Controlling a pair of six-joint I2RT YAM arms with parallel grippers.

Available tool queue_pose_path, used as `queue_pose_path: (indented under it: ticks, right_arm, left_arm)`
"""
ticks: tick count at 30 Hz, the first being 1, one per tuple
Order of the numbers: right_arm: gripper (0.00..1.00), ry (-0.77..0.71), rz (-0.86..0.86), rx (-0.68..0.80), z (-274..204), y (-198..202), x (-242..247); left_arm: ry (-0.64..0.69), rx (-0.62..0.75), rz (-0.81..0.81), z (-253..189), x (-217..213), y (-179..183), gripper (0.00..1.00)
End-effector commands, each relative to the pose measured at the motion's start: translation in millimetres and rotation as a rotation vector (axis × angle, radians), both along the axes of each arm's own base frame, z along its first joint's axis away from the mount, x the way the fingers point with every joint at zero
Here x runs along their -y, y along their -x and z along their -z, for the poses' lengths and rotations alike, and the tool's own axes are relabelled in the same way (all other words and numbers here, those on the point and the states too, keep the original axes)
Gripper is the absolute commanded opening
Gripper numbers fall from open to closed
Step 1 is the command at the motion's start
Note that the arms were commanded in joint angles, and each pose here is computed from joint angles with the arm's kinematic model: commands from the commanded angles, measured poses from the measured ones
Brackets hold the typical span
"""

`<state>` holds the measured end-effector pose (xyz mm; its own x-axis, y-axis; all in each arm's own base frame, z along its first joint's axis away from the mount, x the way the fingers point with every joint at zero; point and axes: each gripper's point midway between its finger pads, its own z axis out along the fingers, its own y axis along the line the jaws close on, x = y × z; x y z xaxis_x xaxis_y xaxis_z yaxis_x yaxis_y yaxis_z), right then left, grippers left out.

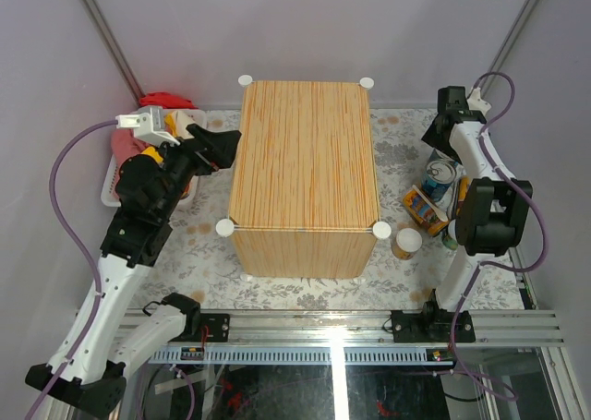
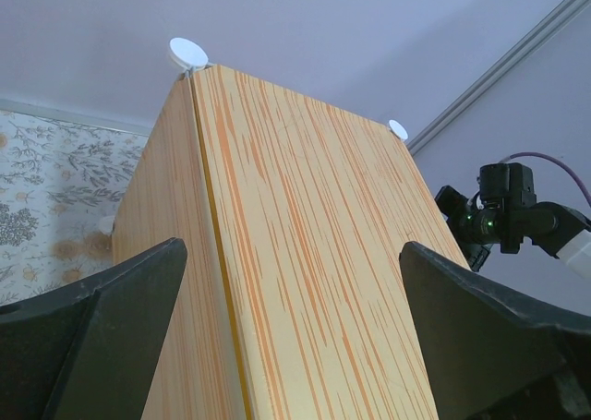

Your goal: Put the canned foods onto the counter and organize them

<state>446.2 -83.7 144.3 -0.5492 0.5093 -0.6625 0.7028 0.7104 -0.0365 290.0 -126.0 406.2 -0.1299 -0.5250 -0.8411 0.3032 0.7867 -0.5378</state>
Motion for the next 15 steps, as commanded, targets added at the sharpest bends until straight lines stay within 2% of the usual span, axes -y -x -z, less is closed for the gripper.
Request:
queue_pose_path:
  ticks: [1,15]
  right_arm:
    - [0.99,0.036,0.015,0.025,-8.5,-6.6,12.3]
    - [0.99,-0.001,-0.013,0.001,13.3,-18.9,17.6]
  left_arm:
    - [-0.009,0.062,-0.014,-10.3,-0.9,-4.5,1.00]
    - [-0.024,0.054,-0.027,-3.4,-2.2,-9.6,1.00]
